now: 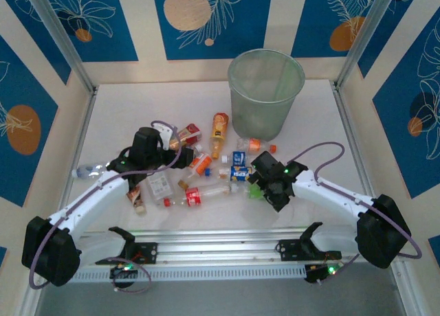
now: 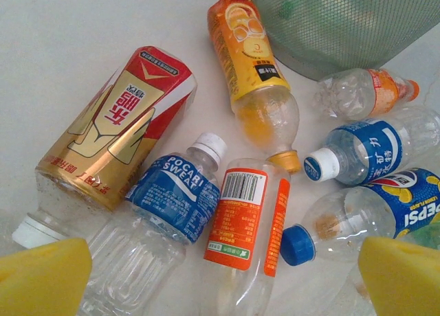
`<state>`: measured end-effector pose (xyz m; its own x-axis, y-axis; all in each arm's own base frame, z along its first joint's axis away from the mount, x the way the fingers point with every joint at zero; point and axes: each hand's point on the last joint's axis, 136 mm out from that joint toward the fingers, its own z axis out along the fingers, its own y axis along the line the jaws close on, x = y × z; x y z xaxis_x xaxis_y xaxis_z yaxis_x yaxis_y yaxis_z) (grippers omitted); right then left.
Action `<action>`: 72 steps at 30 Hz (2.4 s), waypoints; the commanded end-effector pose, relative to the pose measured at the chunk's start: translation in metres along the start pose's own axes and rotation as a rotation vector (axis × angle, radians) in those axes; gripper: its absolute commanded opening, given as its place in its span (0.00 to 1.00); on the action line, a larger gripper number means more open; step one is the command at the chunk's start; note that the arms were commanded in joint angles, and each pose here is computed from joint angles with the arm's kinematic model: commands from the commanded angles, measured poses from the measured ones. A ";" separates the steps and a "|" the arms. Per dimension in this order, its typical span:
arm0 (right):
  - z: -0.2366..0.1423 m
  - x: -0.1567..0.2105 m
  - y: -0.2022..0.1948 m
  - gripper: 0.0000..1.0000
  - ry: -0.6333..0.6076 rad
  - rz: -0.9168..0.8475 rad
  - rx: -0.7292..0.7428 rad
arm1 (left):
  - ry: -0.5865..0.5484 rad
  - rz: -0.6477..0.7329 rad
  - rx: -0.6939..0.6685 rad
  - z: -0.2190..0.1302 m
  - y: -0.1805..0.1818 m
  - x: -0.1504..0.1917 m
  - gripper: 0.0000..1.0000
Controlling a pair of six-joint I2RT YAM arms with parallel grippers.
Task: Put the plastic bottles in the bin
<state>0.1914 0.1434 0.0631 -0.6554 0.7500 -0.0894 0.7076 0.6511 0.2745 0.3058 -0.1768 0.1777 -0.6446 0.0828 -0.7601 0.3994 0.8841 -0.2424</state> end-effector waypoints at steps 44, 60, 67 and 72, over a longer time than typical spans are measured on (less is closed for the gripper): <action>0.029 -0.033 -0.022 0.82 -0.227 0.160 0.145 | -0.021 0.032 -0.061 0.001 0.009 -0.006 0.99; -0.016 -0.062 -0.036 0.43 -0.372 0.162 0.152 | -0.028 0.036 -0.069 0.003 0.010 -0.011 1.00; -0.026 -0.066 -0.036 0.41 -0.393 0.142 0.151 | -0.012 0.041 -0.028 0.004 0.002 -0.010 0.99; -0.025 -0.065 -0.034 0.40 -0.385 0.117 0.160 | 0.133 0.274 0.080 -0.026 -0.053 0.027 1.00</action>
<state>0.2000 0.0767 0.0721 -0.4497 0.8084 -0.3798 0.8268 0.5376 0.1652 0.2886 -0.1926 0.1721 -0.6398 0.2216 -0.7359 0.4819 0.8616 -0.1595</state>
